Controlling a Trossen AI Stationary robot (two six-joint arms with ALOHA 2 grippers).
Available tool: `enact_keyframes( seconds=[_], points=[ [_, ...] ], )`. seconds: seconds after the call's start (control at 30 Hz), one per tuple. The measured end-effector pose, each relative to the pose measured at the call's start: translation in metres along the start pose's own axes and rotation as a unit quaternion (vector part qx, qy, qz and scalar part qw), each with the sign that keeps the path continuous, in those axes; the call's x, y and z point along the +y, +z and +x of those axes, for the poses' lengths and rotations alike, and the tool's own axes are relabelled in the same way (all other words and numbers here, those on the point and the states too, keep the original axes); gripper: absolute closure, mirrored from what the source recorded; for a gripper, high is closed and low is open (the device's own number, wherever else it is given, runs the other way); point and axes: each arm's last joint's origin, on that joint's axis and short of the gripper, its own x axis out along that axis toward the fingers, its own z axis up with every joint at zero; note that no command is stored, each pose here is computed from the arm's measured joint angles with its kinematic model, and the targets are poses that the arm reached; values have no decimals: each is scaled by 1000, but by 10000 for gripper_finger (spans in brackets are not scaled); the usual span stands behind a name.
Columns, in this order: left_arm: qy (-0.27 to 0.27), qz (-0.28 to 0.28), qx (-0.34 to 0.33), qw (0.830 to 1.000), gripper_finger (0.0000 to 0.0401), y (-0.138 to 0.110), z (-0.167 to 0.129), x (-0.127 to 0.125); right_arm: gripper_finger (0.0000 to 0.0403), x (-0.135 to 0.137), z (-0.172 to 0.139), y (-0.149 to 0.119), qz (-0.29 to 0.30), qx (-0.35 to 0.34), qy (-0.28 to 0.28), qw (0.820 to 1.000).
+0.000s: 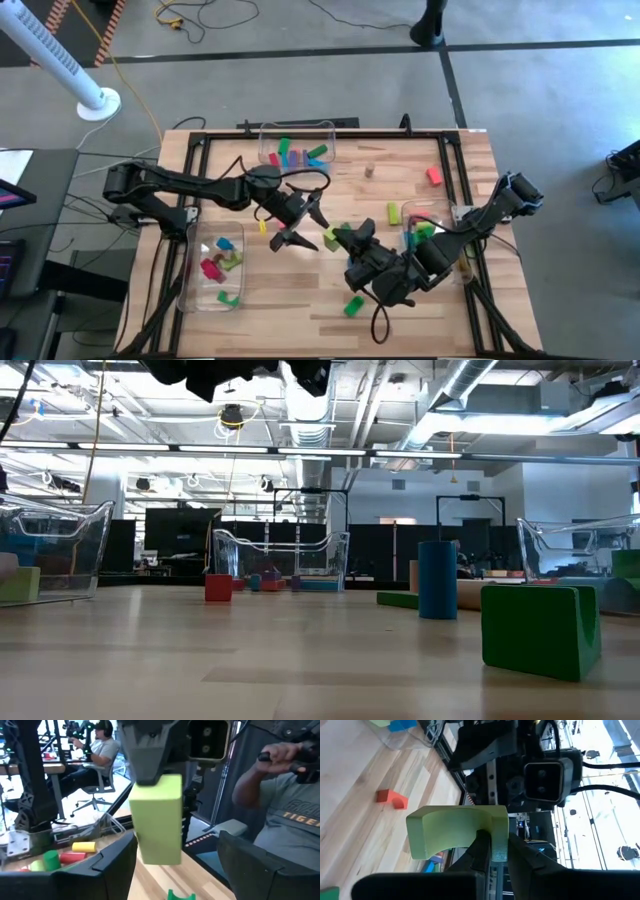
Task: Sort blocks by size
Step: Put the light green arc block into the left transparent bin
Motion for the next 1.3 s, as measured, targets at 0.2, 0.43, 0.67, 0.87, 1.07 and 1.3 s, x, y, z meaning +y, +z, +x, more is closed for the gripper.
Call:
enact_keyframes(
  seconds=[0.2,0.43,0.67,0.87,1.07,1.3],
  points=[
    [-2,4,-7,1000,138,-7,8,2,336,-5,3,2,7,-7,-10,1000],
    [-21,-11,-13,1000,138,-13,13,5,336,-7,12,0,12,-15,2,1000],
    [-28,-14,-14,999,161,-14,14,5,336,-1,16,1,0,-10,6,1000],
    [-26,-15,-10,999,214,-15,14,6,336,3,19,3,-10,-7,7,1000],
    [-28,-8,-6,1000,265,-16,14,5,336,2,20,3,-7,-9,5,1000],
    [-31,-8,6,999,274,-18,14,5,325,3,18,4,-10,-12,7,1000]
  ],
)
